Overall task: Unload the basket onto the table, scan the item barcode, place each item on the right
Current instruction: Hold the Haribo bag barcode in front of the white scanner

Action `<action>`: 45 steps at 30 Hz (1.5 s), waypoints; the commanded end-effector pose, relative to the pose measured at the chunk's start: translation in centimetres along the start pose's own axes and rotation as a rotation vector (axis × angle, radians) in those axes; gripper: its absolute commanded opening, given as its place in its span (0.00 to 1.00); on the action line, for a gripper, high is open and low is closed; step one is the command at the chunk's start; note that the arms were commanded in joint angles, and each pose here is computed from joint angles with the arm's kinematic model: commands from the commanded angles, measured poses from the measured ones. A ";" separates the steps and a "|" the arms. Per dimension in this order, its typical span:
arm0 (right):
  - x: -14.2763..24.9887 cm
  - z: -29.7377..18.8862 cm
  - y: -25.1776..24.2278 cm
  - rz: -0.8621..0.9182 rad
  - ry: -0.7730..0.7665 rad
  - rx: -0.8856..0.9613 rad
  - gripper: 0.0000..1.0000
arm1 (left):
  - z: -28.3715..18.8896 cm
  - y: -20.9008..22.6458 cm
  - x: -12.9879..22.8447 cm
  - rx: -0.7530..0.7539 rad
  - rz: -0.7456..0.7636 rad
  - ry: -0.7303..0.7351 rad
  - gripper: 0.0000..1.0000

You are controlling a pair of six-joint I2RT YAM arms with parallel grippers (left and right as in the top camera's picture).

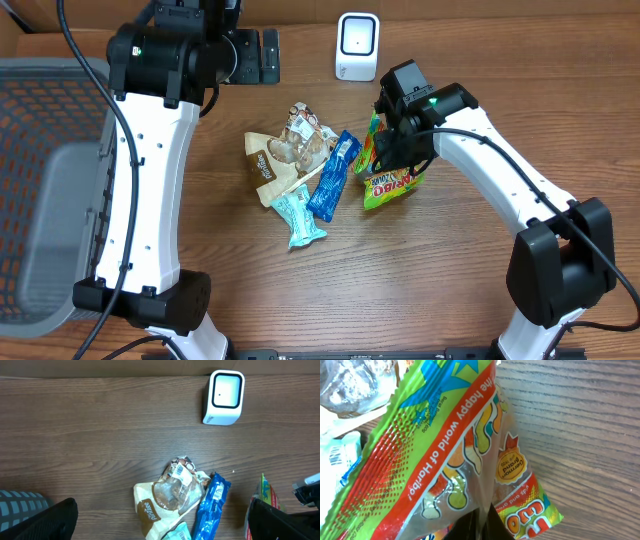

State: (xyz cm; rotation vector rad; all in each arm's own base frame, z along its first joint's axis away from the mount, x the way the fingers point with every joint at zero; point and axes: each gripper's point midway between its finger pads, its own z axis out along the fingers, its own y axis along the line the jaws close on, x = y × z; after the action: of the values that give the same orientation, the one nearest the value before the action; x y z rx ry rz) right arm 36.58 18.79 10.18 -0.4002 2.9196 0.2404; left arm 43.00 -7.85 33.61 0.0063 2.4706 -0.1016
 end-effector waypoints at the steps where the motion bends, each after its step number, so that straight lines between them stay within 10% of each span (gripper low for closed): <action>1: -0.3 0.2 0.4 0.003 -0.007 -0.013 0.04 | 0.6 0.4 0.1 -0.015 -0.013 0.012 1.00; 3: -0.1 1.1 0.3 0.005 0.015 -0.010 0.04 | 0.6 0.4 0.2 -0.015 -0.013 0.012 1.00; 6: -0.1 2.9 0.1 0.004 0.041 -0.005 0.75 | 0.6 0.4 0.2 -0.015 -0.013 0.012 1.00; 7: -0.1 3.4 0.0 0.004 0.045 -0.004 0.81 | 0.6 0.4 0.2 -0.015 -0.013 0.012 1.00; 16: 2.4 8.8 1.2 -0.191 0.196 -0.121 0.91 | 0.6 0.4 0.2 -0.015 -0.013 0.012 1.00; 18: 2.9 9.5 1.0 -0.207 0.220 -0.122 0.88 | 0.6 0.4 0.2 -0.015 -0.013 0.012 1.00; 23: 3.1 10.3 0.4 -0.178 0.238 -0.089 0.29 | 0.6 0.4 0.1 -0.015 -0.013 0.012 1.00; 27: 2.9 10.3 0.4 -0.117 0.235 -0.083 0.04 | 0.6 0.4 0.1 -0.015 -0.013 0.012 1.00; 45: -15.8 -8.7 1.1 0.179 -0.425 0.021 0.03 | 0.6 0.4 0.1 -0.015 -0.013 0.012 1.00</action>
State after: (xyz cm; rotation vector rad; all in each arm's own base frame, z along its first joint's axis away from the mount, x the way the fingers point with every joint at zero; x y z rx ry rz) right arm 47.71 22.57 18.89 -0.1887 2.6614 0.2810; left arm 43.00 -7.84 33.59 0.0062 2.4709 -0.1011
